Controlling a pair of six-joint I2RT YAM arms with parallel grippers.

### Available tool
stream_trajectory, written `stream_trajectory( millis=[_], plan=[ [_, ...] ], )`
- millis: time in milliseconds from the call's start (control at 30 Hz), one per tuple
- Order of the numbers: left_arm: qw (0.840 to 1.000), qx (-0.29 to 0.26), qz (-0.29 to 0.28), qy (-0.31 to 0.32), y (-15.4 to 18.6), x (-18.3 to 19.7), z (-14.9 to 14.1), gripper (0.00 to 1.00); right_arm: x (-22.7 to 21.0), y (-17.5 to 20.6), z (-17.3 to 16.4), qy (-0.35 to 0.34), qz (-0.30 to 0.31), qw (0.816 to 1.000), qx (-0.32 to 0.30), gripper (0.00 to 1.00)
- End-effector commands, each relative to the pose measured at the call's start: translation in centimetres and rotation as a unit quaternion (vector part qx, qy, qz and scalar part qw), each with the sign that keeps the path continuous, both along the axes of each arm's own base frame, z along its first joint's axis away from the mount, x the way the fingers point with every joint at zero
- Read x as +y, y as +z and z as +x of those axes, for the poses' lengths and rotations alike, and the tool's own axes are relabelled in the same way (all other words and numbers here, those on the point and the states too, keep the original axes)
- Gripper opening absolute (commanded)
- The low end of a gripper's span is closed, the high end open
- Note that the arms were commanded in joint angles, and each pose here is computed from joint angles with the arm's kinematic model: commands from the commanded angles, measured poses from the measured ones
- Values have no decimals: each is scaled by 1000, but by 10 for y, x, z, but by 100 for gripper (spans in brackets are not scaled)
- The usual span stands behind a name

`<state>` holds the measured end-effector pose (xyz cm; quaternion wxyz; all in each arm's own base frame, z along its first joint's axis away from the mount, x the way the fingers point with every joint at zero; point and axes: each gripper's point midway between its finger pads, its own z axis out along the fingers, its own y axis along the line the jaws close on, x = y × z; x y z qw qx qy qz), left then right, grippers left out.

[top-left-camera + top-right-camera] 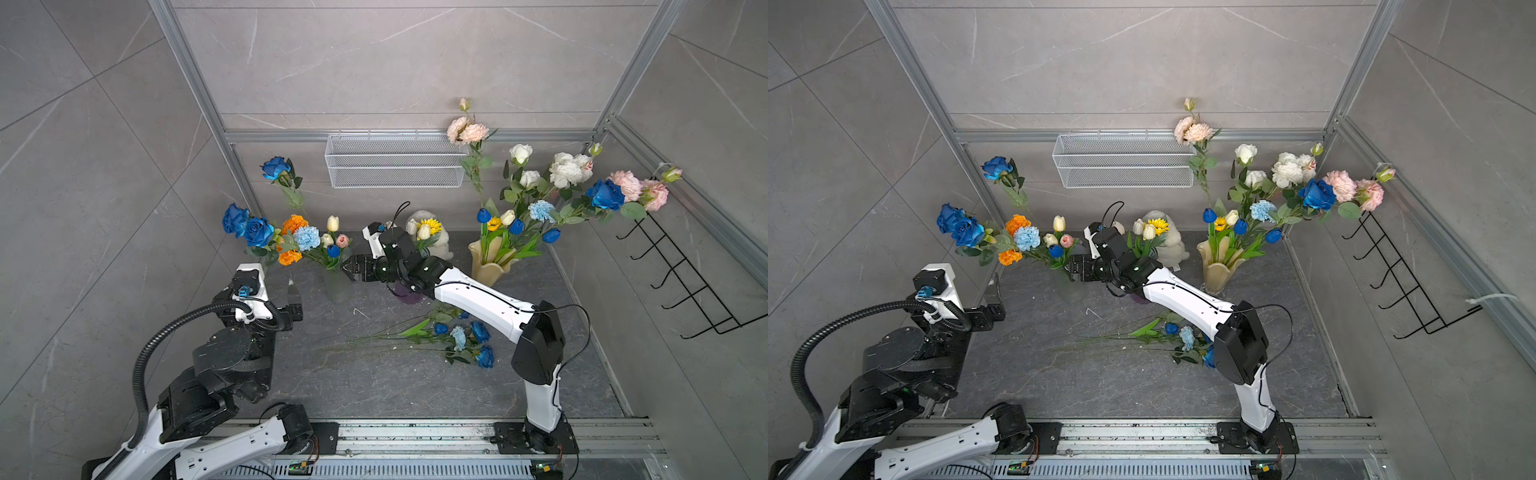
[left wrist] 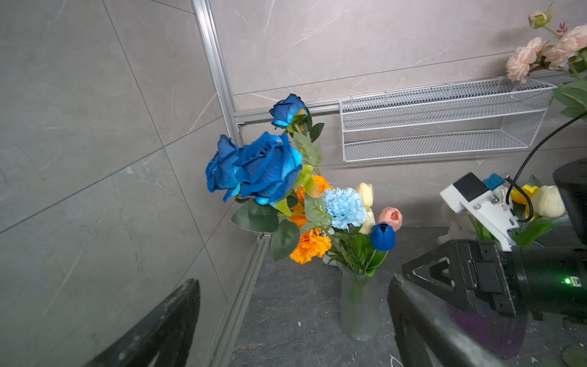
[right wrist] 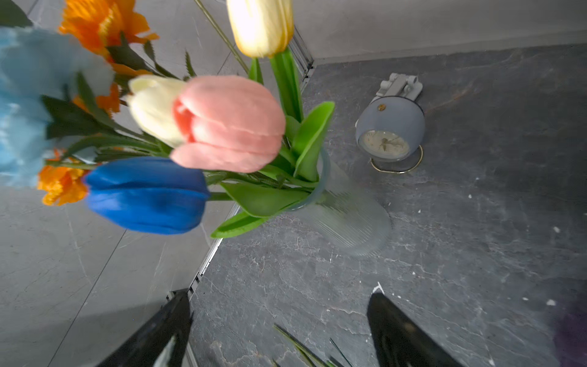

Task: Pick out blue flowers from the vase
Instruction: Pick up the flower from the vase.

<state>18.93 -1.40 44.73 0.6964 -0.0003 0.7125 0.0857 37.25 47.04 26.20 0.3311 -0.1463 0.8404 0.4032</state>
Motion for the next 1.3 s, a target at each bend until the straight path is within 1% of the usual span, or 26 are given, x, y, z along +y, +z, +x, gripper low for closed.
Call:
stream_trajectory(
  millis=[0, 267, 433, 533, 600, 700, 767, 833, 933, 1067, 1267],
  plan=[
    [1000, 24, 16, 8, -5, 0, 1, 94, 5, 7, 12, -22, 26, 999, 14, 88],
    [998, 26, 38, -47, 1, -24, 5, 94, 11, -23, 37, -42, 20, 998, 47, 87],
    [990, 61, 87, -97, -11, -63, 18, 95, 19, -36, 49, -43, 10, 997, 57, 87],
    [984, 80, 88, -134, -20, -81, 28, 96, 22, -41, 54, -44, 1, 997, 60, 87],
    [980, 104, 81, -150, -31, -85, 40, 96, 23, -40, 55, -44, 0, 997, 58, 87],
    [976, 137, 55, -163, -43, -82, 62, 96, 24, -41, 57, -45, -4, 997, 56, 87],
    [976, 138, 37, -166, -41, -78, 73, 96, 25, -41, 57, -41, -9, 997, 57, 87],
    [979, 131, 18, -158, -36, -68, 81, 96, 26, -43, 58, -38, -16, 998, 57, 87],
    [980, 139, -20, -141, -36, -51, 92, 97, 27, -49, 61, -38, -29, 997, 60, 87],
    [978, 142, -78, -132, -43, -32, 97, 98, 30, -59, 63, -34, -47, 996, 67, 87],
    [979, 149, -88, -108, -51, -19, 95, 100, 29, -67, 67, -41, -63, 995, 66, 86]
  ],
)
